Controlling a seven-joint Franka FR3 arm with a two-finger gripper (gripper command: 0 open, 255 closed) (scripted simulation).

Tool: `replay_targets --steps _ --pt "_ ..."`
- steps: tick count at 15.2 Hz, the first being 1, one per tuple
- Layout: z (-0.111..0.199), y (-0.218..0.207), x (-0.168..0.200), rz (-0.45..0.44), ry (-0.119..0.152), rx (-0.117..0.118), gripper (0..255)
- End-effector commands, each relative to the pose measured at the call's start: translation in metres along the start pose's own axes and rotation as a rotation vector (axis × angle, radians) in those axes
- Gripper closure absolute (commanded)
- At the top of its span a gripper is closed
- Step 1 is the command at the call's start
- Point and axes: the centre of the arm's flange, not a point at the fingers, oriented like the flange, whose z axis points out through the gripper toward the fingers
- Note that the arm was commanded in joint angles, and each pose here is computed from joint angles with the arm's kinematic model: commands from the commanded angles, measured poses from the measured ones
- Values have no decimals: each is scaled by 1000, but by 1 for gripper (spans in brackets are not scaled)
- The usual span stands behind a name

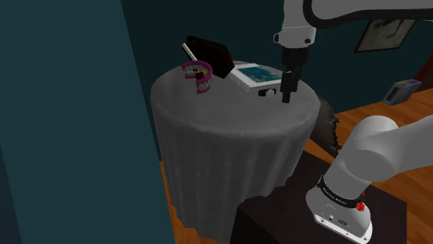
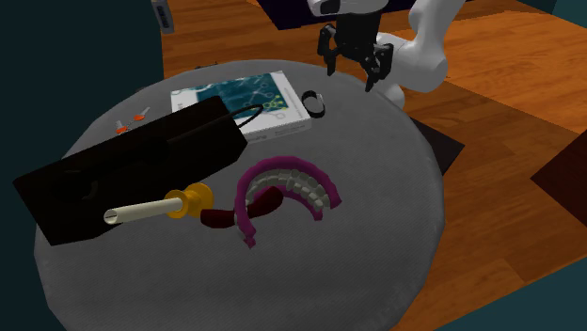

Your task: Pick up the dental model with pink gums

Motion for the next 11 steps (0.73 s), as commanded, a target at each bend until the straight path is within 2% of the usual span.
replay_targets --steps 1,11 --pt "0 0 0 0 0 0 0" --pt "-46 -19 118 -32 31 -80 0"
